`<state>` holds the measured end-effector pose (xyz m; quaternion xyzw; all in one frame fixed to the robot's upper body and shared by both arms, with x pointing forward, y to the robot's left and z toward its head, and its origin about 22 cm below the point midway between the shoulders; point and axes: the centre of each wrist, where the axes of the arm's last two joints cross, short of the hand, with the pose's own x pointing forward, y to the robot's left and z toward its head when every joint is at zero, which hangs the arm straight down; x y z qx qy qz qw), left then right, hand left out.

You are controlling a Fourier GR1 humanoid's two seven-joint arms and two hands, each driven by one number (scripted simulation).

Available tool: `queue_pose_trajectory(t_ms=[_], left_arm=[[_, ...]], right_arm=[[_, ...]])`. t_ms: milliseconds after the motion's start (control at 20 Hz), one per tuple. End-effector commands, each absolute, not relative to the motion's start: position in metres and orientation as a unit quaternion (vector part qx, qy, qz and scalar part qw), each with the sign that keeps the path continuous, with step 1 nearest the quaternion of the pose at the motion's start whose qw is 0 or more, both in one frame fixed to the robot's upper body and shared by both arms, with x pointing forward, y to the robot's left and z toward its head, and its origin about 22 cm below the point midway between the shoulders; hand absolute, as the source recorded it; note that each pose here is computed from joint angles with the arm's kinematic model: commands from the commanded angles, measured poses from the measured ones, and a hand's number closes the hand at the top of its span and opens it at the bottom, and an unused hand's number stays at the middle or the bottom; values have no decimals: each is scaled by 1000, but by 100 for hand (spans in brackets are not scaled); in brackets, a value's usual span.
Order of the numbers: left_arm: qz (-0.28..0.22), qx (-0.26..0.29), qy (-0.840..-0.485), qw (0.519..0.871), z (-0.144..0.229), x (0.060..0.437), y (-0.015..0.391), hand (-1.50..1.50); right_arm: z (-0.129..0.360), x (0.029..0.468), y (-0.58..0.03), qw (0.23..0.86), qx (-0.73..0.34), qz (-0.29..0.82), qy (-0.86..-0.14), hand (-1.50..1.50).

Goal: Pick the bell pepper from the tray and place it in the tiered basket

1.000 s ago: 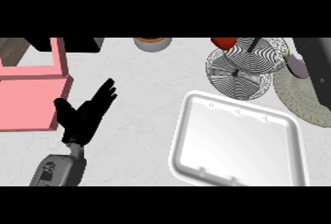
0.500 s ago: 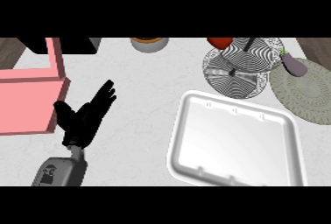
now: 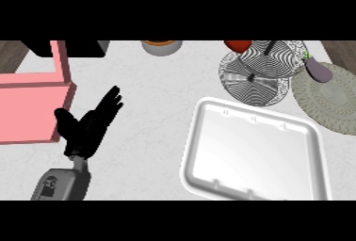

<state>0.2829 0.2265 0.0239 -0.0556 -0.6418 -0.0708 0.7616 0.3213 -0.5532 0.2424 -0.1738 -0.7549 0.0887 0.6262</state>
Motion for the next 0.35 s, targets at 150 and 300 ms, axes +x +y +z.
queue_pose_trajectory(t_ms=[150, 300], left_arm=[[-75, -57, -648, 755, 27, 289, 237, 0], [-70, -62, -640, 762, 42, 290, 223, 0]], right_arm=[[259, 250, -607, 620, -181, 81, -759, -150], [255, 235, -616, 617, -184, 83, -761, -150]])
